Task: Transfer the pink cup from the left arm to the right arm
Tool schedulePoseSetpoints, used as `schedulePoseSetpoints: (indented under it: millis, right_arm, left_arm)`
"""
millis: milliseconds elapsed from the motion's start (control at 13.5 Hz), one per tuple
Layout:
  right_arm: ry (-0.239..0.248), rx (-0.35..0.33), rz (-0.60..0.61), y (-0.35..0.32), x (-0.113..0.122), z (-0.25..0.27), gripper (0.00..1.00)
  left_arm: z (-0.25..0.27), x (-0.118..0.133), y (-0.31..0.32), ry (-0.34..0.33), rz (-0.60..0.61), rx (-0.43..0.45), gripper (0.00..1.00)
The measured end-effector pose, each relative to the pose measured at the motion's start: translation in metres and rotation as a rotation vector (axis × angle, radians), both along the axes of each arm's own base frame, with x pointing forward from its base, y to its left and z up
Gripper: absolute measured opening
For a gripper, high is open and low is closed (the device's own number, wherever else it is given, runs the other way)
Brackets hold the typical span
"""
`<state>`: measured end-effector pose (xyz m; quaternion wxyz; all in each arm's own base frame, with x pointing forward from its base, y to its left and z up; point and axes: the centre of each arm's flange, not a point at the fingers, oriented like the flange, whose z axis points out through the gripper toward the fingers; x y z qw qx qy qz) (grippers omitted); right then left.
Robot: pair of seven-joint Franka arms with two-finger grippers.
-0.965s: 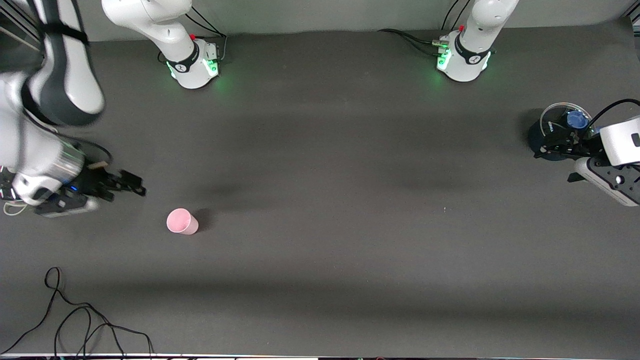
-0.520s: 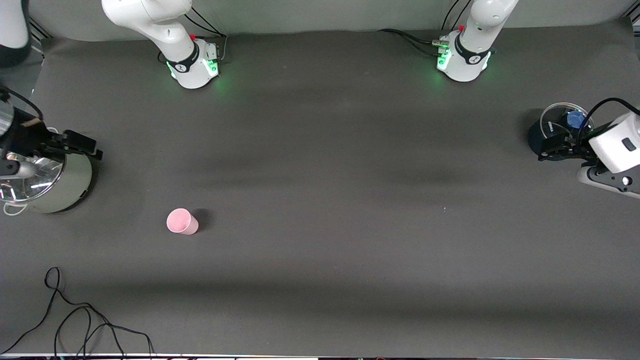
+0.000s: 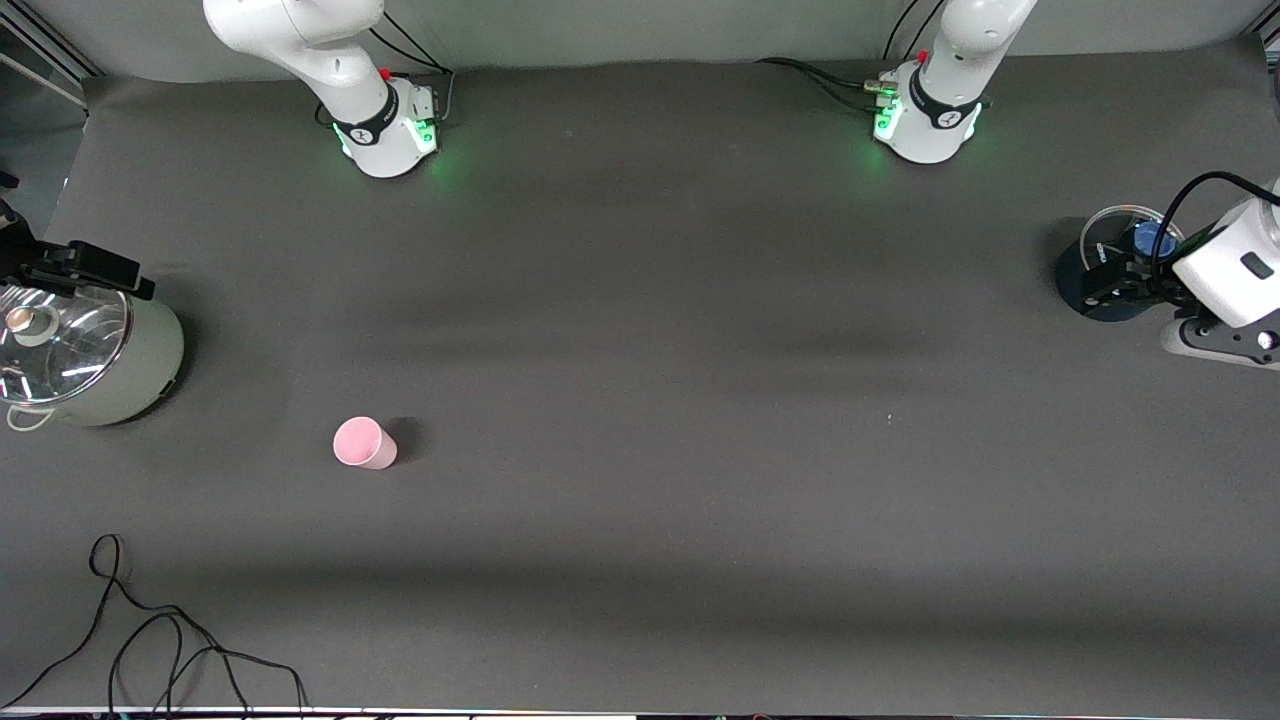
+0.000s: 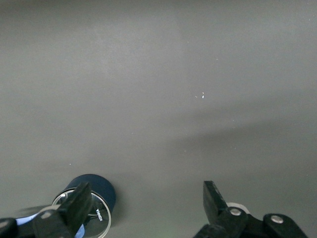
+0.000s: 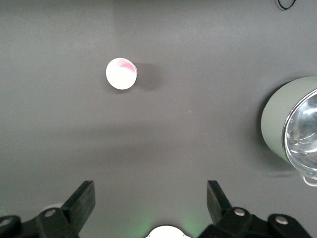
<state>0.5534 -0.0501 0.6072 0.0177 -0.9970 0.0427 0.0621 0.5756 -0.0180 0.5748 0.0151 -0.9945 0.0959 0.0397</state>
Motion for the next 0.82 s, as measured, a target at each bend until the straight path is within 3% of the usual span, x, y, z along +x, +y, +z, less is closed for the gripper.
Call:
schedulePoseSetpoints:
  millis: [816]
  right_arm:
    - [-0.007,-0.017,0.046,0.023,0.007,-0.003,1.00]
  left_arm:
    - [0.017,-0.011,-0.023,-0.028,0.060,0.015,1.00]
